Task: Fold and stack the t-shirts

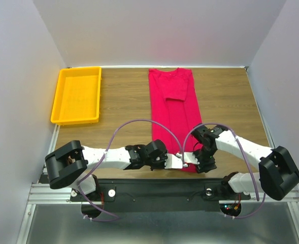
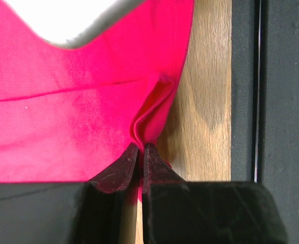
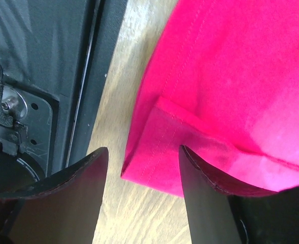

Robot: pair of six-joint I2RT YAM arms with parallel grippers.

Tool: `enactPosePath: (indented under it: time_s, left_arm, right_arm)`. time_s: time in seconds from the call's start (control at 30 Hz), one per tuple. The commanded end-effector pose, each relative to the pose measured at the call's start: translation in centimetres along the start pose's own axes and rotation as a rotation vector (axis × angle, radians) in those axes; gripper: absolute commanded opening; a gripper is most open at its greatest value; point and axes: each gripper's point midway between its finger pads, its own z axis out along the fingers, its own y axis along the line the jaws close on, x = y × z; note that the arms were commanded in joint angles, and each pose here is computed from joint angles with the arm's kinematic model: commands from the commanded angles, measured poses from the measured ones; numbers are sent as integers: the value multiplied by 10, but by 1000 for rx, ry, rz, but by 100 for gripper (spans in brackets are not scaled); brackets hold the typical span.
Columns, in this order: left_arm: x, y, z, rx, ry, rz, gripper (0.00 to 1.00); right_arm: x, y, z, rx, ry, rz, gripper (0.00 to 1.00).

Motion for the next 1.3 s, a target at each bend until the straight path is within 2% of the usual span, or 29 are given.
enactPosePath:
  time_s: [0.0,0.07,0.2,0.33,0.4,0.47,0.57,0.73,0.9,1.0,1.07,1.1,1.17,1.2,1.23,1.27]
  left_arm:
    - [-22,8,-6,-28,-73,23,0]
    - [-20,9,-6,-29,-69,25,1]
    - [-18,8,-6,-25,-64,38,25]
    - [-22,9,-10,-28,-80,49,44]
    - [-23,8,-13,-28,-85,52,49]
    - [-25,8,-17,-29,-92,55,62]
    - [-29,10,-26,-41,-105,59,73]
    - [-41,21,-54,-125,-161,73,77]
    - [-47,31,-74,-179,-219,48,78]
    - [-55,58,-85,-258,-275,-76,79]
    - [-52,100,-98,-345,-318,-227,80]
    - [-61,123,-109,-384,-364,-346,81]
    - [-35,166,-110,-427,-326,-540,81]
    - [-49,191,-121,-440,-378,-651,81]
    - [-38,198,-101,-367,-347,-726,78]
    - [-22,221,-107,-381,-346,-801,75]
  right_arm:
    - [-7,-12,-15,103,-9,39,65]
    - [-9,-13,-17,123,-21,59,66]
    - [-8,-13,-20,161,-46,100,69]
    - [-7,-11,-23,183,-62,129,70]
    - [-6,-12,-26,198,-65,134,71]
    - [-6,-11,-27,205,-70,140,71]
    - [-6,-12,-29,219,-75,140,71]
    - [-6,-24,-40,260,-139,201,71]
    - [10,-56,-65,372,-256,363,71]
    - [25,-81,-87,476,-338,501,71]
    - [34,-103,-100,522,-383,594,71]
    - [40,-118,-112,564,-453,691,71]
    - [48,-146,-125,580,-525,808,70]
    - [52,-159,-135,594,-600,916,70]
    - [56,-168,-139,593,-632,972,69]
    - [63,-184,-142,584,-660,1035,69]
